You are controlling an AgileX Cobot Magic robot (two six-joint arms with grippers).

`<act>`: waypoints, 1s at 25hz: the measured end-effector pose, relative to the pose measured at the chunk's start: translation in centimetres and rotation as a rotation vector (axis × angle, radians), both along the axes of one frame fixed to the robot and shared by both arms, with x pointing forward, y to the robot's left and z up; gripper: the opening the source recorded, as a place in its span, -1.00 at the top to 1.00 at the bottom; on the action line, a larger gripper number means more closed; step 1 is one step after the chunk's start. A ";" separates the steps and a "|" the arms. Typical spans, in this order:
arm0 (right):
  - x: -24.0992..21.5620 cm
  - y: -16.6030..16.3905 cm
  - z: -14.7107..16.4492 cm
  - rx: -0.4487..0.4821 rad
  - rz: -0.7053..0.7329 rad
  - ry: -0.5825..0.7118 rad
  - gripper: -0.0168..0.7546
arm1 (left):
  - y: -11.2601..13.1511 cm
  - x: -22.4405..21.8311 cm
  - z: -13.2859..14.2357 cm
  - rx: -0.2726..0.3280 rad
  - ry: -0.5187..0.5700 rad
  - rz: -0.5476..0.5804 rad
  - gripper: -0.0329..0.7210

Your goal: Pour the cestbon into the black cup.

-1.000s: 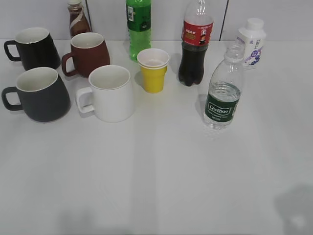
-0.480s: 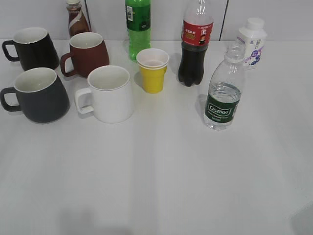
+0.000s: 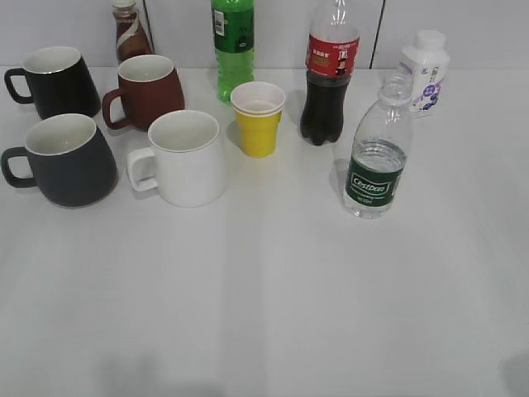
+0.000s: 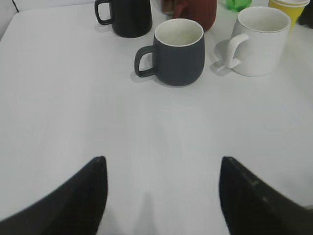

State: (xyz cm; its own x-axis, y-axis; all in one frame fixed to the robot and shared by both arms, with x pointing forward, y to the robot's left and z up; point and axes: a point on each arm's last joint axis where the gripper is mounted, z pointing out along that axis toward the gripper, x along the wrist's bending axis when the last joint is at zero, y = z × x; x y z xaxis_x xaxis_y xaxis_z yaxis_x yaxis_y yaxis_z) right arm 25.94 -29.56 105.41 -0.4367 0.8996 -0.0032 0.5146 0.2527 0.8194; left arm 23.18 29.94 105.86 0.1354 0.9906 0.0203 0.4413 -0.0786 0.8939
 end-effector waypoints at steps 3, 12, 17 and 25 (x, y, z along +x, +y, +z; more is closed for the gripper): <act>-0.4 -0.5 0.1 0.018 -0.122 -0.034 -0.58 | 0.0 0.0 0.0 0.000 0.000 0.004 -0.47; -2.6 -1.2 0.1 0.064 -0.473 -0.165 -0.58 | -0.1 -0.2 0.0 -0.002 -0.012 0.092 -0.46; -2.6 -1.1 0.1 0.068 -0.473 -0.164 -0.58 | -0.1 -0.2 0.0 -0.004 -0.017 0.091 -0.45; -2.6 -1.1 0.1 0.069 -0.474 -0.165 -0.58 | -0.1 -0.2 0.0 -0.003 -0.017 0.092 -0.36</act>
